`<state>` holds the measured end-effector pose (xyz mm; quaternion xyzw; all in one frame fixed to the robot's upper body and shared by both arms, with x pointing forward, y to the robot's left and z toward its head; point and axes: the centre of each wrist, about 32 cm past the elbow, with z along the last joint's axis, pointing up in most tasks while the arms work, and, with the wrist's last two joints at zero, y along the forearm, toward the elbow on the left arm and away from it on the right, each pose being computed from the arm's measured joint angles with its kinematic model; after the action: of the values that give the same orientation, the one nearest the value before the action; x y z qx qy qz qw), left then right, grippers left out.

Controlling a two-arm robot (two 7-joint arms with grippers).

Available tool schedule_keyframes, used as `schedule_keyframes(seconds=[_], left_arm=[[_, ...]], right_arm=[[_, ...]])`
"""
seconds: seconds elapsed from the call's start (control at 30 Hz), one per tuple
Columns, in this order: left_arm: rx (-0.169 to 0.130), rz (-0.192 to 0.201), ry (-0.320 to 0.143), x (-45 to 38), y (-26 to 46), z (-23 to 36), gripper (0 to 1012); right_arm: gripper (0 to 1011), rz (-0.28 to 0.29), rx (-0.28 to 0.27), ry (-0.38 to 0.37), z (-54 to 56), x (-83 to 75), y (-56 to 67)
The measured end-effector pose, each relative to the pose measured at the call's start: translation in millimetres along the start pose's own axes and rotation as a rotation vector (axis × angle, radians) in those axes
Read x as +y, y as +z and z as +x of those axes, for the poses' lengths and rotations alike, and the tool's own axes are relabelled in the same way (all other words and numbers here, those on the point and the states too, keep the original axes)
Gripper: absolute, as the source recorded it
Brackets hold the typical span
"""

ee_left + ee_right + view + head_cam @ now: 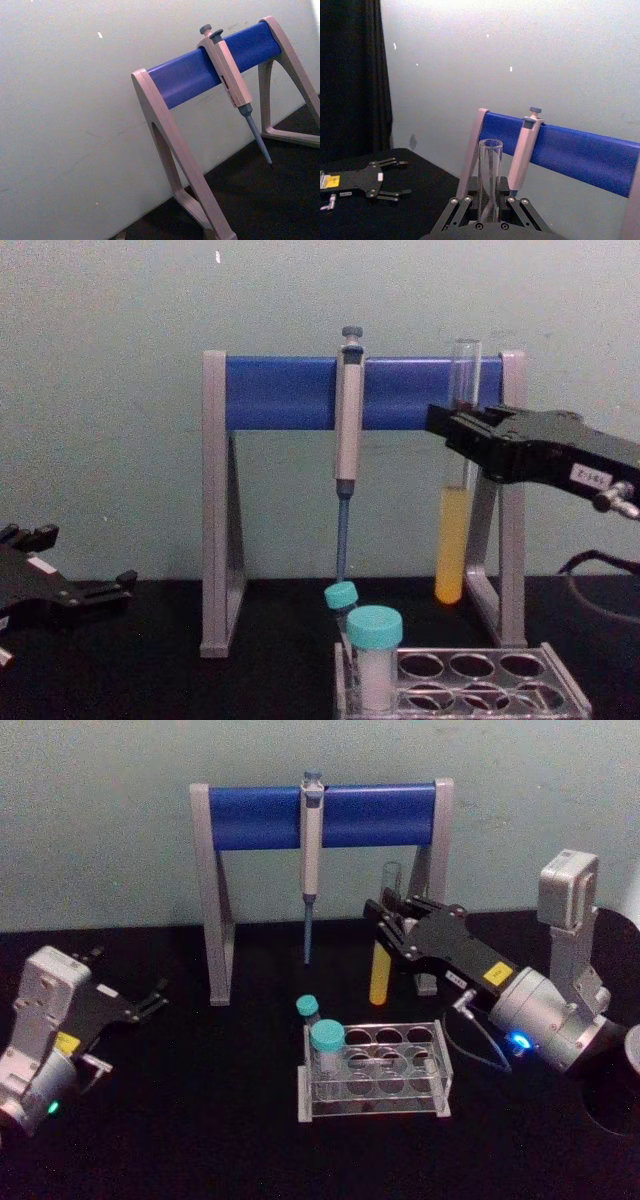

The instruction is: Pick up the test tube from the test tube rack, shake it, then place it back into the test tube rack.

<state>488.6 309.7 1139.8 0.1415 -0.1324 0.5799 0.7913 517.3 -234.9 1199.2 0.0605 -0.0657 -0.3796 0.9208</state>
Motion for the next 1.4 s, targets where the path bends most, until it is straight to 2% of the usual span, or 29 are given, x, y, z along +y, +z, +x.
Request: schedule_keyframes(seconds=[0.3,0.5,0.63,0.73,0.9,1.13,1.4], left_arm=[[0.000,0.000,0.000,0.0,0.0,0.0,1001],[0.000,0.000,0.000,0.0,0.0,0.0,1002],[0.000,0.000,0.000,0.0,0.0,0.0,1001],[0.000,0.000,0.000,0.0,0.0,0.0,1001],[0.000,0.000,0.000,0.0,0.0,0.0,1001],[0.000,0.000,0.000,0.0,0.0,0.0,1001],[0.000,0.000,0.000,0.0,0.0,0.0,1001]], right_arm=[[230,-0.004,-0.014,-0.042,-1.1,-20.3,4.6],[230,-0.027,-0.005,-0.036,-10.8,-38.7,5.7],[230,-0.031,0.012,-0.012,-16.5,-41.6,4.5],[230,-0.029,0.036,0.026,-22.6,-38.9,1.5],[230,-0.019,0.059,0.054,-24.8,-28.6,-2.5],[229,0.001,0.056,0.054,-16.6,-8.5,-5.7],[230,0.013,0.029,0.016,-3.9,-0.2,-3.5]])
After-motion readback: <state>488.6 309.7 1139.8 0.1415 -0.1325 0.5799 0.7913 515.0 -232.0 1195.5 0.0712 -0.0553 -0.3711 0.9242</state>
